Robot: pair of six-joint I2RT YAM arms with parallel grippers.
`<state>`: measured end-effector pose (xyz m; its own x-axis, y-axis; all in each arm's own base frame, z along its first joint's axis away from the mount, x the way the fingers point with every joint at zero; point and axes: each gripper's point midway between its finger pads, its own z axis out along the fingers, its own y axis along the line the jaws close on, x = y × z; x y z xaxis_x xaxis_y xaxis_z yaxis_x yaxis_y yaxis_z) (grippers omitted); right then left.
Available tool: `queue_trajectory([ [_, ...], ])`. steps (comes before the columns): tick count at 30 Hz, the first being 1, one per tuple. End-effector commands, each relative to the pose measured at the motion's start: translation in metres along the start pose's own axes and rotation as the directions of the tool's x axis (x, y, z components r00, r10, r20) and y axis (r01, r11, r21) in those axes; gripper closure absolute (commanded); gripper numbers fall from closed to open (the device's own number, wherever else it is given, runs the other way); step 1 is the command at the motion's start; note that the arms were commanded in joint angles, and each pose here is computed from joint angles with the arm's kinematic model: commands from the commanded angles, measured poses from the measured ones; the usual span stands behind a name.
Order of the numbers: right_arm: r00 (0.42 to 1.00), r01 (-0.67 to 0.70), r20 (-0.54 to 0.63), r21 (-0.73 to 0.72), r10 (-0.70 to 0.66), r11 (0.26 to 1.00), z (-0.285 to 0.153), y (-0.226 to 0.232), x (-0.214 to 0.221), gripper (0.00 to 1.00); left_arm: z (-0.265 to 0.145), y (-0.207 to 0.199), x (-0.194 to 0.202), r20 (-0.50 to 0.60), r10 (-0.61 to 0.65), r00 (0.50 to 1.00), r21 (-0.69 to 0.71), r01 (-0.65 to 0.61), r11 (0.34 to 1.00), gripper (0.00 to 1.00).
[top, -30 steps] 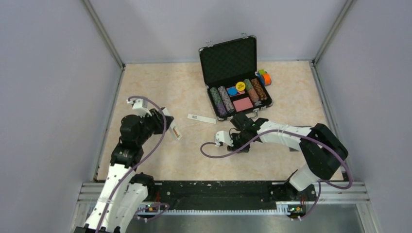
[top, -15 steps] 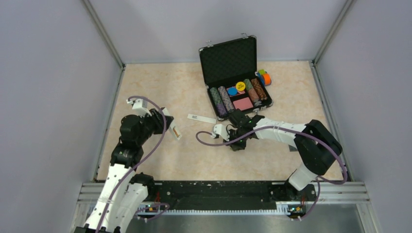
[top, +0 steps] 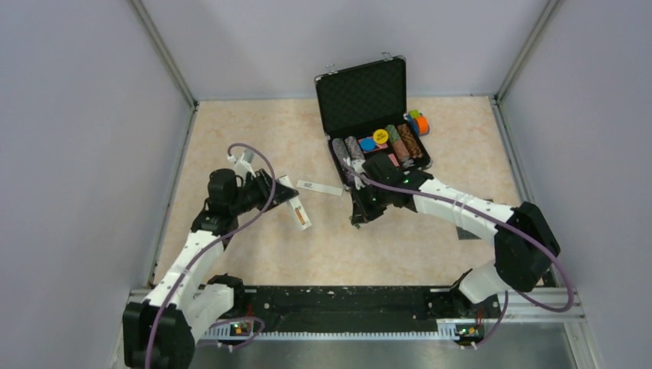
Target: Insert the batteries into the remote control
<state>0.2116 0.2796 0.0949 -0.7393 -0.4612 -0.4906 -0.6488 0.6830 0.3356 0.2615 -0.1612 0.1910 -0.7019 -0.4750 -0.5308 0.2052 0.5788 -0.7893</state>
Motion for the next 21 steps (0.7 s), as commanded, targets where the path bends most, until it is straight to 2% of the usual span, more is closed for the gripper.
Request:
queue_trajectory([
  [1, 0.95, -0.282, 0.097, -0.128, 0.295, 0.951, -0.045, 0.043, -0.035, 1.0, 0.011, -0.017, 0.016, -0.114, -0.083, 0.99, 0.148, 0.1, 0.984, 1.0],
  [9, 0.873, -0.465, 0.018, -0.272, 0.487, 0.843, -0.06, 0.081, -0.055, 1.0, 0.029, -0.019, 0.047, -0.241, -0.172, 0.955, 0.187, 0.22, 0.957, 1.0],
  [13, 0.854, -0.507, -0.037, -0.28, 0.519, 0.815, -0.049, 0.095, -0.058, 1.0, 0.035, -0.021, 0.057, -0.281, -0.176, 0.943, 0.178, 0.231, 0.956, 1.0],
  [21, 0.834, -0.547, -0.109, -0.286, 0.541, 0.787, -0.029, 0.109, -0.059, 1.0, 0.041, -0.017, 0.056, -0.285, -0.157, 0.946, 0.137, 0.202, 0.97, 1.0],
])
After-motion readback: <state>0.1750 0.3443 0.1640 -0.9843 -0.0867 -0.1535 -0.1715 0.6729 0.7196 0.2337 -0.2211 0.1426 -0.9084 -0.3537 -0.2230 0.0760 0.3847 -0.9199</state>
